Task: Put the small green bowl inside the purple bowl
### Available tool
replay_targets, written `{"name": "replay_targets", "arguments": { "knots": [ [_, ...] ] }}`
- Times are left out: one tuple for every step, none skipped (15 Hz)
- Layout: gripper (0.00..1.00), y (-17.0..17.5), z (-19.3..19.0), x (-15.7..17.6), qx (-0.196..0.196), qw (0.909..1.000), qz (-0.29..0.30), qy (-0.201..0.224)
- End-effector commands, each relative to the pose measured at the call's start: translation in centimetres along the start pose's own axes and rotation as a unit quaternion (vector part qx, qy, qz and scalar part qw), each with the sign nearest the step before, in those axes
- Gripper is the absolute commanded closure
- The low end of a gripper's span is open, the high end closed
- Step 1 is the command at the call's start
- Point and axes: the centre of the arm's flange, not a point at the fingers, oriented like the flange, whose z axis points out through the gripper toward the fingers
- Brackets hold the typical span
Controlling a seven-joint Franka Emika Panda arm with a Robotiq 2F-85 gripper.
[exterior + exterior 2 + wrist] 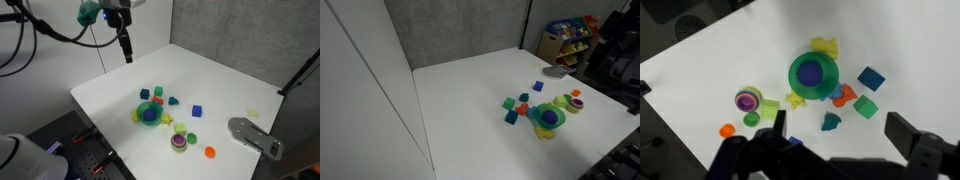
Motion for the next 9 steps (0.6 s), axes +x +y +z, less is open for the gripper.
{"name": "replay_targets", "arguments": {
  "knots": [
    [0.0,3.2,3.0,4.1,0.013,0.9997,0.02,0.007],
    [0.0,4.5,4.1,5.2,0.018,0.9994,0.029,0.006],
    [0.0,5.6,5.0,6.2,0.023,0.999,0.037,0.002],
    [0.0,6.8,6.0,7.2,0.028,0.9985,0.048,-0.002],
    [0.0,7.9,7.0,8.1,0.031,0.9979,0.056,-0.008],
    [0.0,8.8,7.8,8.8,0.031,0.9975,0.062,-0.011],
    [0.0,9.6,8.6,9.4,0.031,0.9971,0.068,-0.015],
    [0.0,10.2,9.2,9.7,0.03,0.9969,0.071,-0.018],
    [0.0,10.3,9.1,9.7,0.031,0.9968,0.07,-0.025]
  ]
}}
